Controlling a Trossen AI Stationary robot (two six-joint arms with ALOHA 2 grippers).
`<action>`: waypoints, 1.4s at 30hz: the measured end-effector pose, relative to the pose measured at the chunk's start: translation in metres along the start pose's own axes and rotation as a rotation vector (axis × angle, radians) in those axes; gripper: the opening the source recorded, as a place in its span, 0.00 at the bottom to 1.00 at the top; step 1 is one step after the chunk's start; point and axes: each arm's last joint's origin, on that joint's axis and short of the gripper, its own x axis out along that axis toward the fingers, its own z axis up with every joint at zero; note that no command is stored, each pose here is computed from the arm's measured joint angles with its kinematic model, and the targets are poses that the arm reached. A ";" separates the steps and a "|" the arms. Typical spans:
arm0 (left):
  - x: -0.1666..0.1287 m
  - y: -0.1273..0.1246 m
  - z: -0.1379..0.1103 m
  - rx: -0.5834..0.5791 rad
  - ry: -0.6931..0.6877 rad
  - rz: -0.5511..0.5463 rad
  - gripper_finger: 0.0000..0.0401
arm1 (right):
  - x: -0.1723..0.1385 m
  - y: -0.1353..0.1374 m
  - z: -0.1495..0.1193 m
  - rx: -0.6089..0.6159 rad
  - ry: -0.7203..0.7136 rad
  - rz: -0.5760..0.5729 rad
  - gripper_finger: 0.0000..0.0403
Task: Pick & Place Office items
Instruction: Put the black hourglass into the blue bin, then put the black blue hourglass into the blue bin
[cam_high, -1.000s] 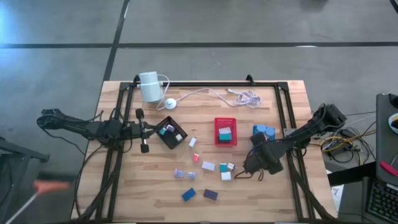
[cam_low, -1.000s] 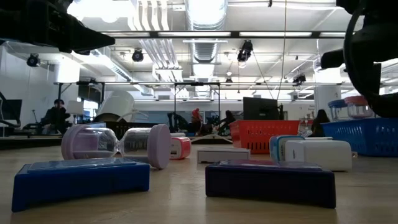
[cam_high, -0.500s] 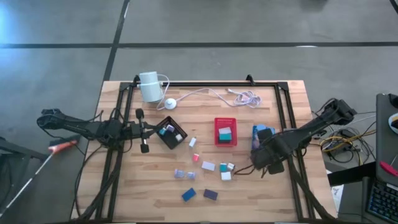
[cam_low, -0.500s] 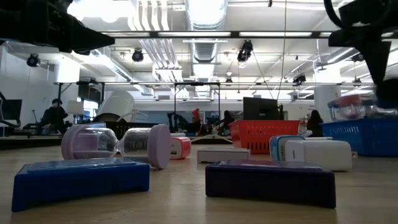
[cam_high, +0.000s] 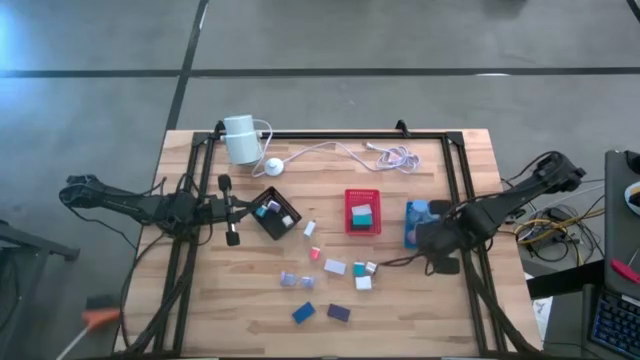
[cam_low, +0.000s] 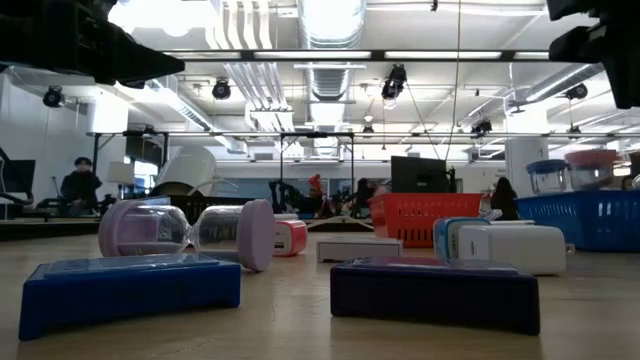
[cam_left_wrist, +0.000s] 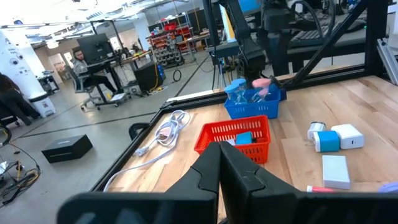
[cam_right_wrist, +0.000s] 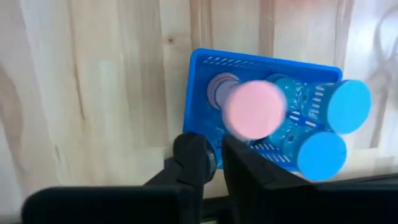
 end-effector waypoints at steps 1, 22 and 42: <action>0.000 0.000 0.000 0.000 0.000 0.000 0.02 | -0.001 0.000 -0.001 0.018 -0.005 0.004 0.10; 0.000 0.000 0.000 0.000 0.000 0.000 0.02 | 0.030 0.043 -0.006 0.119 0.107 0.200 0.05; 0.000 0.000 0.000 0.007 0.000 0.001 0.02 | 0.077 0.043 -0.025 0.209 0.199 -0.063 0.05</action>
